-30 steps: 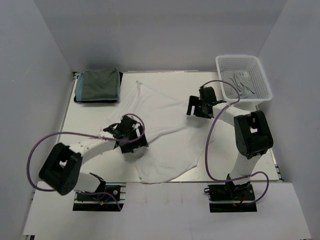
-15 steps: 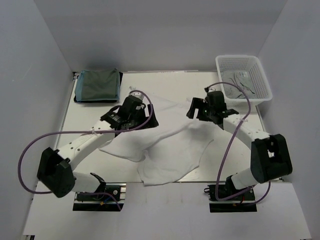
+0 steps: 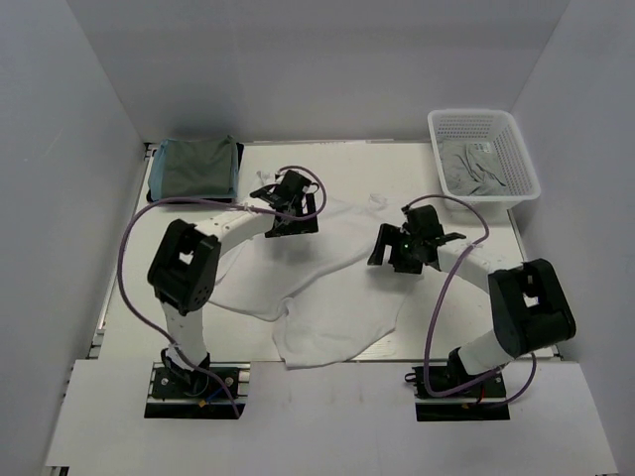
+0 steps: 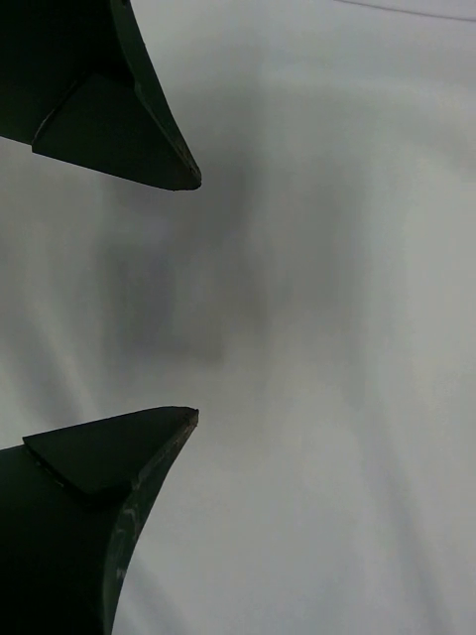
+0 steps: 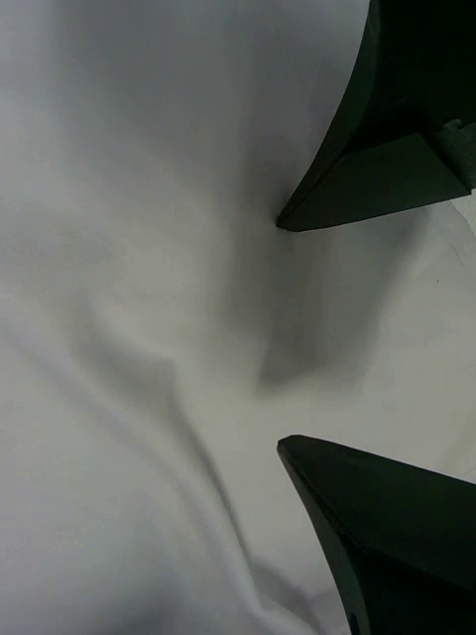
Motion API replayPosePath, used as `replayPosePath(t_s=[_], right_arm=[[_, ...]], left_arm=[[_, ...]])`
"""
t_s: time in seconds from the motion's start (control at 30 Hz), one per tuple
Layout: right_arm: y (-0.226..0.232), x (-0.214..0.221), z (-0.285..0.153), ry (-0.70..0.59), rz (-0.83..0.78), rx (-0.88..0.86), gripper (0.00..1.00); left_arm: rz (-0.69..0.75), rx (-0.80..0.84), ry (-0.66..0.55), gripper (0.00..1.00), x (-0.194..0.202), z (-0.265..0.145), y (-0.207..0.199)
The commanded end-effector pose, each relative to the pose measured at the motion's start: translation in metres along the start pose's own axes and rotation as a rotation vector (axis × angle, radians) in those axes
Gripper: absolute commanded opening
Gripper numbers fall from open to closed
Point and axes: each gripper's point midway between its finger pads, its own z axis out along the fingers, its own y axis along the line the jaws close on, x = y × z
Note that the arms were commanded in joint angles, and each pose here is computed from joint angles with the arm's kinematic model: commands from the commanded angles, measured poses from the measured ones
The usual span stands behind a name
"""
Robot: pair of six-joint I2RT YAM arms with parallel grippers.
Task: Fold and stack the t-shirts
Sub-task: Flatten out the tshirt
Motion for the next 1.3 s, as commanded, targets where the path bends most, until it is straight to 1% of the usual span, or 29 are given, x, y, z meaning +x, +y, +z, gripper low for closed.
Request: replayPosePath(t_s=[0.0,0.03,0.17,0.2,0.23,0.27,0.3,0.33,0.37,0.4,0.43,0.47,0.53,0.57,0.63,0.7,0.73,0.8,0.83,0.87,0.9,0.93,0.97,1.0,1.03,1.1,1.17,1.2,1.27], right_arm=[[-0.008,0.000,0.012,0.048,0.035,0.034,0.90],[-0.013,-0.003,0.014,0.045,0.044,0.062,0.90],[-0.032,-0.031,0.021,0.046,0.082,0.175,0.90],[-0.036,-0.036,0.021,0.040,0.083,0.189,0.90],[-0.044,-0.041,0.021,0.029,0.086,0.227,0.90],[-0.046,-0.051,0.021,0.013,0.081,0.236,0.90],[-0.051,-0.059,0.021,0.001,0.083,0.265,0.90],[-0.060,-0.072,0.021,-0.034,0.077,0.310,0.90],[-0.063,-0.076,0.021,-0.040,0.079,0.323,0.90],[-0.062,-0.092,0.021,-0.073,0.077,0.332,0.90],[-0.071,-0.097,0.023,-0.072,0.065,0.352,0.90],[-0.075,-0.102,0.024,-0.080,0.067,0.363,0.90],[-0.075,-0.123,0.030,-0.103,0.020,0.353,0.90],[-0.076,-0.128,0.030,-0.108,0.015,0.348,0.90],[-0.074,-0.152,0.024,-0.143,-0.019,0.366,0.90],[-0.071,-0.171,0.012,-0.200,-0.042,0.383,0.90],[-0.060,-0.185,0.004,-0.265,-0.061,0.352,0.90],[-0.052,-0.191,-0.011,-0.309,-0.115,0.330,0.90],[-0.046,-0.199,-0.030,-0.362,-0.130,0.325,0.90],[-0.048,-0.196,-0.033,-0.359,-0.155,0.334,0.90],[-0.042,-0.194,-0.035,-0.354,-0.166,0.311,0.90],[-0.031,-0.195,-0.048,-0.377,-0.182,0.283,0.90],[-0.031,-0.183,-0.045,-0.350,-0.177,0.264,0.90],[-0.019,-0.174,-0.043,-0.329,-0.185,0.197,0.90],[-0.016,-0.165,-0.045,-0.322,-0.181,0.172,0.90],[-0.011,-0.142,-0.043,-0.288,-0.161,0.120,0.90],[0.002,-0.128,-0.042,-0.262,-0.150,0.043,0.90],[0.000,-0.110,-0.033,-0.228,-0.131,0.028,0.90],[0.006,-0.101,-0.029,-0.206,-0.123,-0.020,0.90]], left_arm=[[-0.021,-0.044,0.002,1.00,-0.018,0.010,0.011],[-0.031,-0.057,0.010,1.00,-0.018,0.015,0.018],[-0.054,-0.059,0.105,1.00,0.018,0.023,0.033],[-0.062,-0.049,0.128,1.00,0.027,0.021,0.034],[-0.059,-0.024,0.114,1.00,0.028,0.013,0.030],[-0.052,-0.027,0.134,1.00,0.048,0.013,0.033],[-0.066,-0.035,0.144,1.00,0.055,0.010,0.037],[-0.055,-0.029,0.181,1.00,0.076,0.009,0.041],[-0.073,0.025,0.199,1.00,0.082,0.003,0.034],[-0.075,0.047,0.217,1.00,0.090,0.001,0.033],[-0.066,0.060,0.255,1.00,0.108,-0.001,0.035],[-0.061,0.132,0.280,1.00,0.116,-0.005,0.021],[-0.059,0.199,0.327,1.00,0.134,-0.012,0.011],[-0.045,0.288,0.355,1.00,0.137,-0.022,-0.005],[-0.003,0.363,0.389,1.00,0.149,-0.030,-0.020],[0.020,0.371,0.389,1.00,0.149,-0.037,-0.027],[0.021,0.367,0.358,1.00,0.137,-0.041,-0.030],[0.045,0.296,0.282,1.00,0.118,-0.044,-0.025],[0.063,0.273,0.258,1.00,0.109,-0.050,-0.025],[0.064,0.227,0.214,1.00,0.098,-0.049,-0.019],[0.070,0.219,0.173,1.00,0.085,-0.054,-0.020],[0.060,0.183,0.157,1.00,0.078,-0.052,-0.012],[0.041,0.132,0.123,1.00,0.070,-0.048,-0.001],[0.029,0.114,0.099,1.00,0.061,-0.050,-0.001],[0.017,0.019,0.077,1.00,0.055,-0.042,0.016],[0.011,-0.026,0.060,1.00,0.046,-0.039,0.019],[0.013,-0.057,0.095,1.00,0.050,-0.028,0.022],[0.003,-0.059,0.089,1.00,0.044,-0.025,0.023],[-0.001,-0.041,0.154,1.00,0.056,-0.019,0.022]])
